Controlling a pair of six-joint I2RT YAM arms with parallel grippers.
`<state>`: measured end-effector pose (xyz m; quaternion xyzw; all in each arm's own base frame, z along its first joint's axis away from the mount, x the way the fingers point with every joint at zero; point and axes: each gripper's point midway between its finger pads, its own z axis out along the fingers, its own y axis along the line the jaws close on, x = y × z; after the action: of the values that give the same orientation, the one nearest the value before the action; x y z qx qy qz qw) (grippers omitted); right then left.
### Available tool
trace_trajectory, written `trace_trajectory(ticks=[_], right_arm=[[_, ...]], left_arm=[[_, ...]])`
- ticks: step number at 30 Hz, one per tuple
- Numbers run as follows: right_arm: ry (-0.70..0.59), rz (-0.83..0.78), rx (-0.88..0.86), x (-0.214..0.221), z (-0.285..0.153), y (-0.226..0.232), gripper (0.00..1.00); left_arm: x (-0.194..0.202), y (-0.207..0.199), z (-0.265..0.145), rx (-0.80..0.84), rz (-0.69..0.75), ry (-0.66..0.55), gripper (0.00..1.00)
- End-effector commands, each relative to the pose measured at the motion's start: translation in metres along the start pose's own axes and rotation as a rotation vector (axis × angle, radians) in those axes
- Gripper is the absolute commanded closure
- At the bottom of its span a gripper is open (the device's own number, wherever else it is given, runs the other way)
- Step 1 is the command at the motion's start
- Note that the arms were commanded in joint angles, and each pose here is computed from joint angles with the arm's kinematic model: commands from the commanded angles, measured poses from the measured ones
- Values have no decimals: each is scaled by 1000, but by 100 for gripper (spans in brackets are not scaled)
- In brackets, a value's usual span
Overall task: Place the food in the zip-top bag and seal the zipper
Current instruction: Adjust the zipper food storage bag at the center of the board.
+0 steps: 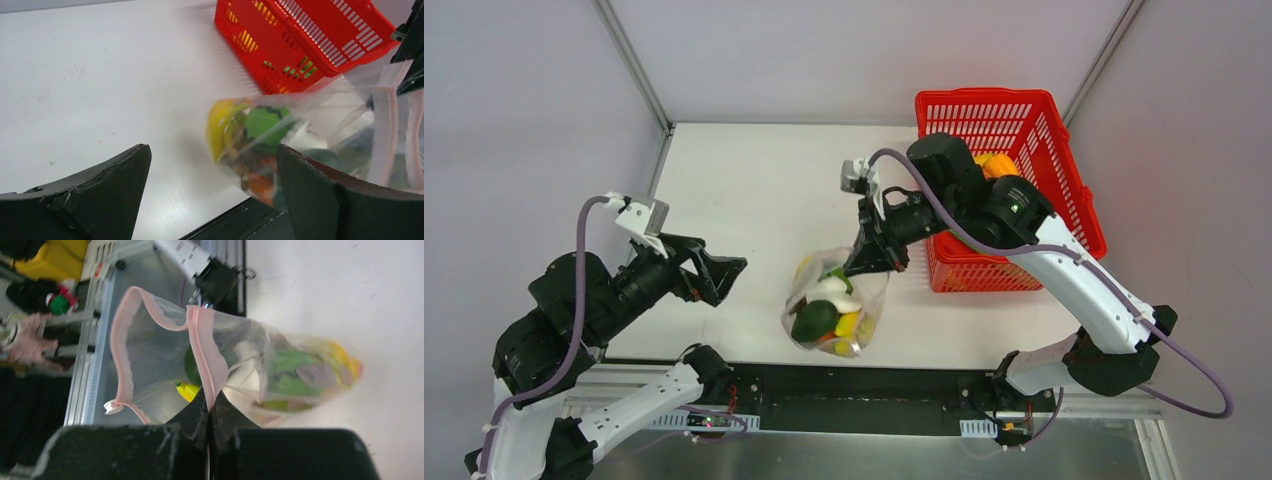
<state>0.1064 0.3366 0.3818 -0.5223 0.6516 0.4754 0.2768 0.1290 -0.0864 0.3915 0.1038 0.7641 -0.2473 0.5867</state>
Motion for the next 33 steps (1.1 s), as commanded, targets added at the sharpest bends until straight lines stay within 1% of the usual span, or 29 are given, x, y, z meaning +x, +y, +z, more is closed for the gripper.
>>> trace_trajectory(ticks=[1,3,6,9,12,14,19,23,28,29,33], right_arm=[[87,-166,-287,30,-22,51,100],[149,-178,-267,49,-18,40,100],[237,-197,-199,74,-7,8,100],[297,-162,-94,86,5,-33,100],[328,-139,-152,92,14,-47,100],[365,-124,-145,98,23,-61,100],[395,-103,-160,103,30,-77,100],[371,-72,-145,100,32,-91,100],[339,-74,-173,96,31,-91,100],[334,-73,-176,94,30,-90,100],[330,-37,-168,92,31,-89,100]], left_arm=[[0,-19,10,122,73,-34,1],[8,-25,19,162,97,-35,1],[26,-49,37,304,129,-17,1],[46,-76,54,469,165,2,2],[63,-92,74,573,191,5,3],[75,-99,83,624,213,20,3],[94,-106,106,663,179,30,7],[91,-112,110,683,96,-18,8],[102,-96,119,603,139,-15,11],[104,-96,121,603,139,-11,13],[103,-108,126,655,104,29,32]])
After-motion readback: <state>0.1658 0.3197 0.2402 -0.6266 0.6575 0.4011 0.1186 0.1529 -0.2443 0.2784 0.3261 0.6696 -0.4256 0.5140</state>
